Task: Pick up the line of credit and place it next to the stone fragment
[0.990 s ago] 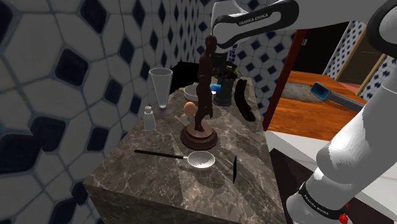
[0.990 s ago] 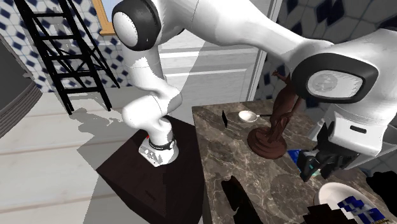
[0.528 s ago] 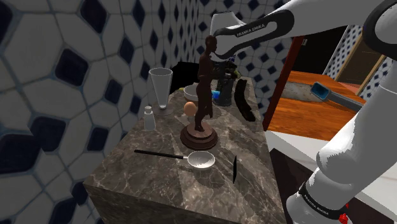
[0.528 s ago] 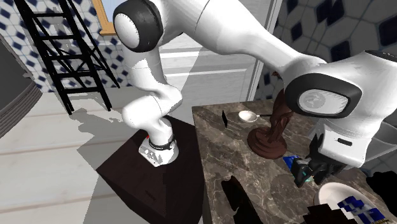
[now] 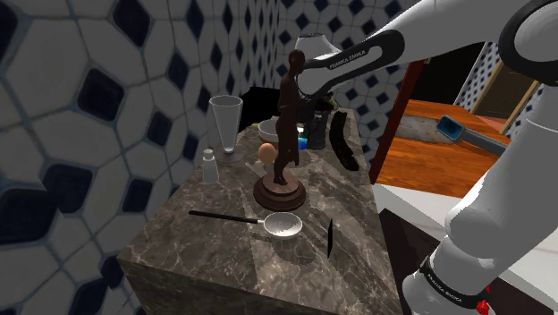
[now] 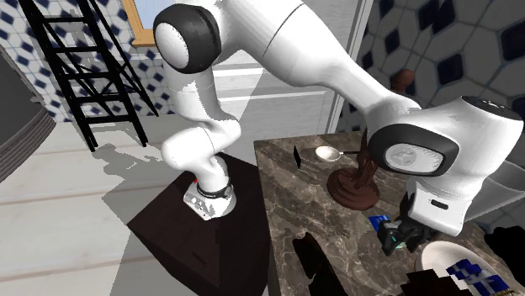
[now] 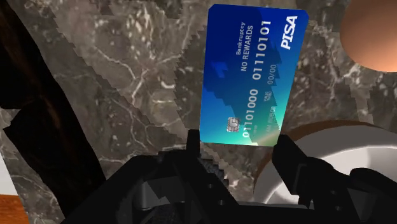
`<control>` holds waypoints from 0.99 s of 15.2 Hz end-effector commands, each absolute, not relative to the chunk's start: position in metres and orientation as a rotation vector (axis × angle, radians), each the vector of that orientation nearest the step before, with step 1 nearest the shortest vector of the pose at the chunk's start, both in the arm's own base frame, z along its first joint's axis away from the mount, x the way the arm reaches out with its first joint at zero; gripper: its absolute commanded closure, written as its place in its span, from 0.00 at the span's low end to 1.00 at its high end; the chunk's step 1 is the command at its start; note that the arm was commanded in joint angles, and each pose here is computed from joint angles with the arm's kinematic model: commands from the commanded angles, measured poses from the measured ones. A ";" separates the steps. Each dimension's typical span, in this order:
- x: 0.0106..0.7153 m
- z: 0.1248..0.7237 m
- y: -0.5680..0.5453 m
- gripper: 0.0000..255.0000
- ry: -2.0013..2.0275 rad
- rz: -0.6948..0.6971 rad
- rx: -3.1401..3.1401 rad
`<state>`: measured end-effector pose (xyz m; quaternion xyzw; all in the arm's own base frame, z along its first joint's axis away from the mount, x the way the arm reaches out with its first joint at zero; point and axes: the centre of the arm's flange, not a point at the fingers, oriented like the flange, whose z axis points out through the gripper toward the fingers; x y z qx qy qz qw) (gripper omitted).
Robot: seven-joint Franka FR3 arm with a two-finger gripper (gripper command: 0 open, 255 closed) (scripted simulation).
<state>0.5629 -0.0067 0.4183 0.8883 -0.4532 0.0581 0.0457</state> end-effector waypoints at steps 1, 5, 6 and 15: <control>0.562 0.407 -0.006 1.00 -1.384 0.178 2.713; 0.562 0.386 -0.006 1.00 -1.384 0.178 2.713; 0.562 0.381 -0.006 1.00 -1.384 0.178 2.713; 0.562 0.349 -0.006 1.00 -1.384 0.178 2.713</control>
